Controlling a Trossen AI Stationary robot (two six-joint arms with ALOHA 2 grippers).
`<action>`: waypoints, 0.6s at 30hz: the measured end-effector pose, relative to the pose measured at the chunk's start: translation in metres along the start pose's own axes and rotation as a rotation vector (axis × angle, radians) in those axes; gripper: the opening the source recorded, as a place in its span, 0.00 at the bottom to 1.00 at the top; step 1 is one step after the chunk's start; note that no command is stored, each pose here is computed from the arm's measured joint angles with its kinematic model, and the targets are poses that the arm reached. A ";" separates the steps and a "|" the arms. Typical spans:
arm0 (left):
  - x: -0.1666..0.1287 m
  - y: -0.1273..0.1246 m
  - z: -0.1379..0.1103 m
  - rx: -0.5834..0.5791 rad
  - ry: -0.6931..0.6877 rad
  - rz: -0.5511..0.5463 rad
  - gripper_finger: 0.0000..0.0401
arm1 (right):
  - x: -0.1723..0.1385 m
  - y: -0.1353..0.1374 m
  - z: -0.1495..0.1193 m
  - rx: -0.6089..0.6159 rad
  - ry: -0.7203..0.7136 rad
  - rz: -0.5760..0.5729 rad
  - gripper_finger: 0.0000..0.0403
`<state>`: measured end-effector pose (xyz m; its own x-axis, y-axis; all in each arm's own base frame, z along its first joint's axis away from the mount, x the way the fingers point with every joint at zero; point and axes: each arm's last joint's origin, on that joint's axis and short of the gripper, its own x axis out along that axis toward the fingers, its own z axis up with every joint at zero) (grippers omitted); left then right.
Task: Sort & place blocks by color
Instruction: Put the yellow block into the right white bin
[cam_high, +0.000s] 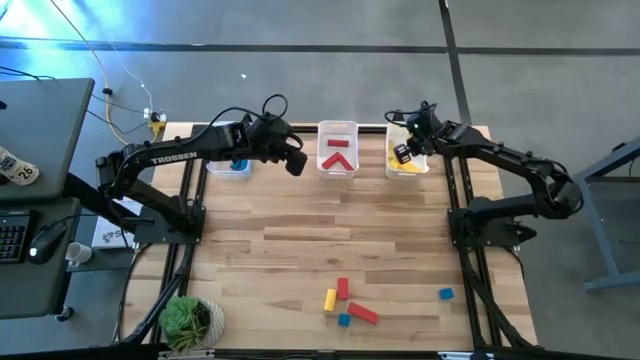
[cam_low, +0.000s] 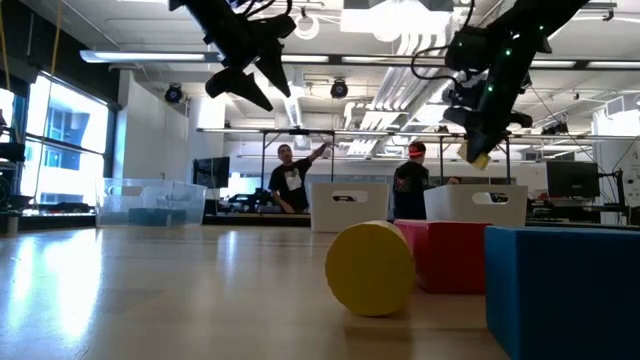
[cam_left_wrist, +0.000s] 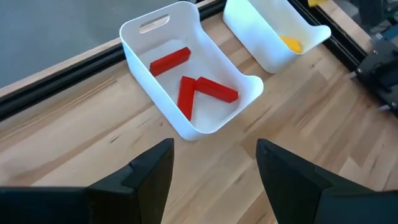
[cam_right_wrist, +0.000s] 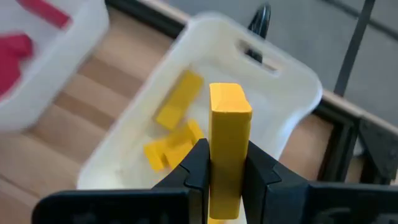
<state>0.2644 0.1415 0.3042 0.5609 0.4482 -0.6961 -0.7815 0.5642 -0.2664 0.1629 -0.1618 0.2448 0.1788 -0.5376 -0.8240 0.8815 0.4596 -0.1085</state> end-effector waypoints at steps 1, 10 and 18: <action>0.000 0.000 0.000 -0.006 -0.001 0.002 0.54 | 0.003 0.000 -0.001 -0.002 0.022 0.000 0.09; 0.000 -0.001 0.002 -0.036 -0.026 -0.009 0.54 | 0.030 0.004 -0.003 -0.013 0.151 0.026 0.09; 0.000 -0.002 0.003 -0.034 -0.032 -0.017 0.54 | 0.049 0.007 -0.006 -0.005 0.232 0.034 0.09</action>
<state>0.2666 0.1425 0.3067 0.5822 0.4608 -0.6699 -0.7803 0.5482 -0.3010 0.1751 -0.1806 0.2000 0.1025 -0.3446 -0.9331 0.8744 0.4785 -0.0807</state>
